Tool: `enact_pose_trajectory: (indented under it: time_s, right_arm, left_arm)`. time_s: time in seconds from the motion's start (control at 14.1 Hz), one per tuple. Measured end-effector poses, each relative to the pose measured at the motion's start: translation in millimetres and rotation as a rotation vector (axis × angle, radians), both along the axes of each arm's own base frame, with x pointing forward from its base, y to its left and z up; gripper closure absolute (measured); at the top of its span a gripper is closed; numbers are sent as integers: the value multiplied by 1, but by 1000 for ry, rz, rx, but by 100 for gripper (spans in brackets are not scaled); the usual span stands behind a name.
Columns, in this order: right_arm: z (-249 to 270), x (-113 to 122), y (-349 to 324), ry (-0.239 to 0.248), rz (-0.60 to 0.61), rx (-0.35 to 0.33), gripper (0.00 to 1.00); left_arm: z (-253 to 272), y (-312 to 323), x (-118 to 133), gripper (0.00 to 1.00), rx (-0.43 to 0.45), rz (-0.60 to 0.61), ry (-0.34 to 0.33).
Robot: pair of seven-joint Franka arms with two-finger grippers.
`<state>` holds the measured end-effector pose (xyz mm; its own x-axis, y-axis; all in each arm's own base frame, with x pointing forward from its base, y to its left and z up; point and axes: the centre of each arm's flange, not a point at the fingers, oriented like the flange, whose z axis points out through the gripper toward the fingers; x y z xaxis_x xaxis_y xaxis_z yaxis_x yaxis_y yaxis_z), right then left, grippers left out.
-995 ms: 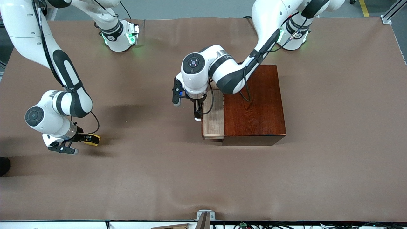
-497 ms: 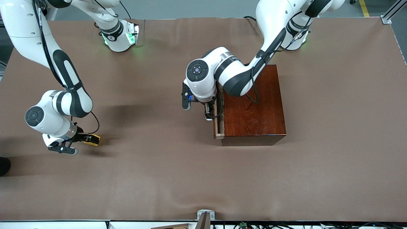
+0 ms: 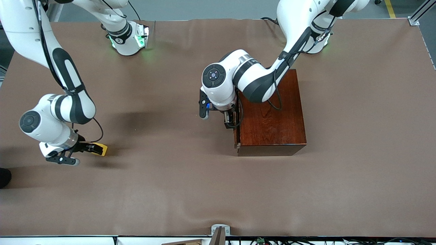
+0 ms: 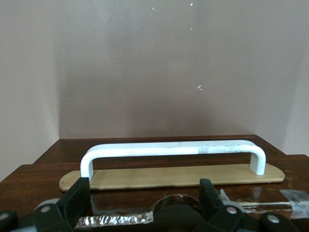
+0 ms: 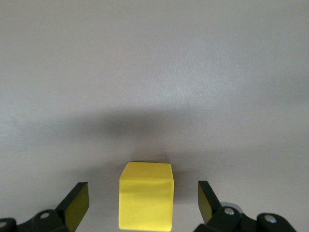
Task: Open drawer, take yellow block, close drawer
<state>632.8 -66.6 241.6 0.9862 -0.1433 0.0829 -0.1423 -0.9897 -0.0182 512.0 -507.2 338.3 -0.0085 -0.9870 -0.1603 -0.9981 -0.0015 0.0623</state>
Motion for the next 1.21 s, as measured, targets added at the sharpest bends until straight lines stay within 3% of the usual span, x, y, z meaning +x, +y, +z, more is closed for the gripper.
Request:
enact_pose_trajectory:
  time_s: [0.36, 0.71, 0.92, 1.21]
  right_arm:
    - [51, -9, 1, 27, 10, 8, 0]
    - [113, -26, 4, 5, 56, 9, 0]
    - [144, -34, 11, 19, 69, 16, 0]
    - [208, -32, 15, 89, 82, 31, 0]
  left_arm:
    - [-2, 10, 1, 0, 68, -5, 8]
    - [0, 11, 1, 0, 71, -6, 3]
    - [15, 10, 22, 0, -13, 44, -102]
    - [55, 5, 34, 0, -147, 304, -197]
